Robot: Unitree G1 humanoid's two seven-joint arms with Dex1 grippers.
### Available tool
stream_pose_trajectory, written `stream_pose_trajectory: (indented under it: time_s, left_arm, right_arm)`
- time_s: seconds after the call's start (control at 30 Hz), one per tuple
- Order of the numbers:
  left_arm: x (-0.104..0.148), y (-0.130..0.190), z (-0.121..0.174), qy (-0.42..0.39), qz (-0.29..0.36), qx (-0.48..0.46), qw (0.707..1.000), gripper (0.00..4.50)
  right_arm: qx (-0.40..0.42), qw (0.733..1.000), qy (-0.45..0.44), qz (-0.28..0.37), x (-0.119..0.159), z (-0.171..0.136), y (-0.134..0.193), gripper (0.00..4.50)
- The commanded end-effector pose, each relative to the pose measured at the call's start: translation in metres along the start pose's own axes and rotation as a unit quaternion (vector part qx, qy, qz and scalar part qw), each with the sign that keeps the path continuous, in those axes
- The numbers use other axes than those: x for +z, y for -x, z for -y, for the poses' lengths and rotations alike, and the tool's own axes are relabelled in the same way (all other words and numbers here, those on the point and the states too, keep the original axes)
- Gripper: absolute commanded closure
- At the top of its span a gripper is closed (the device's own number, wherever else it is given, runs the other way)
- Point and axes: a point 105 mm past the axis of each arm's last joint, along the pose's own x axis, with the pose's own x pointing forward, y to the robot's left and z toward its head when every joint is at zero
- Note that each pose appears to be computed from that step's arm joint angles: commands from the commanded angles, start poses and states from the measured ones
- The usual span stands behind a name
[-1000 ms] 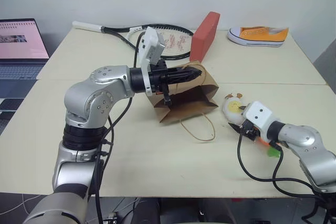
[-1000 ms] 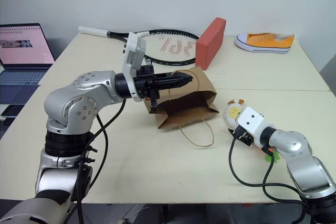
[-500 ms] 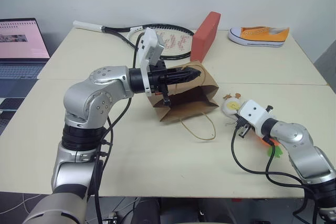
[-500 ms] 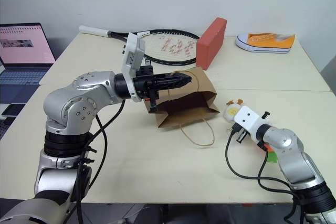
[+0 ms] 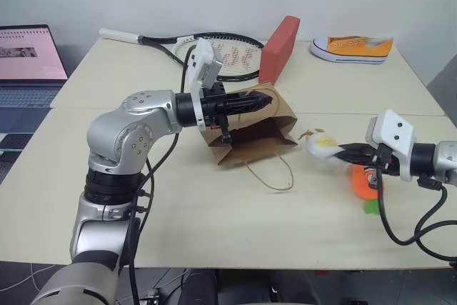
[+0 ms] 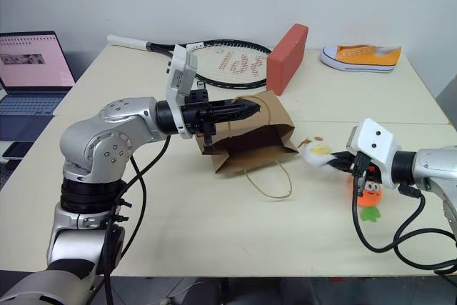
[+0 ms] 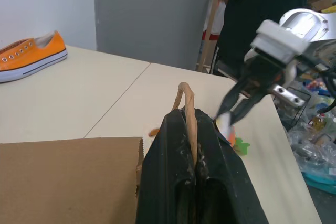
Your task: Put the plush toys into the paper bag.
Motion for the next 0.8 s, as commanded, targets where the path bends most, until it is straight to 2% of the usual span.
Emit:
stream_pose_trajectory:
  time_s: [0.03,0.23,0.37,0.57,0.8]
  left_arm:
    - [0.015,-0.004,0.006,-0.026,0.018,-0.017,0.999,4.50]
    - [0.017,-0.005,0.010,-0.029,0.017,-0.027,0.999,4.50]
    - [0.019,-0.004,0.011,-0.031,0.018,-0.031,0.999,4.50]
    - [0.018,-0.004,0.013,-0.030,0.019,-0.033,0.999,4.50]
    - [0.018,-0.003,0.015,-0.027,0.019,-0.036,0.999,4.50]
  right_arm:
    - [0.031,0.998,0.001,0.048,0.026,-0.013,-0.011,4.47]
    - [0.002,0.997,0.008,0.078,0.039,-0.002,-0.056,4.47]
    - [-0.012,0.997,0.028,0.074,0.040,0.004,-0.082,4.47]
    - [-0.054,0.995,0.044,0.065,0.037,0.016,-0.102,4.47]
    - [-0.156,0.983,0.069,0.063,0.034,0.039,-0.119,4.47]
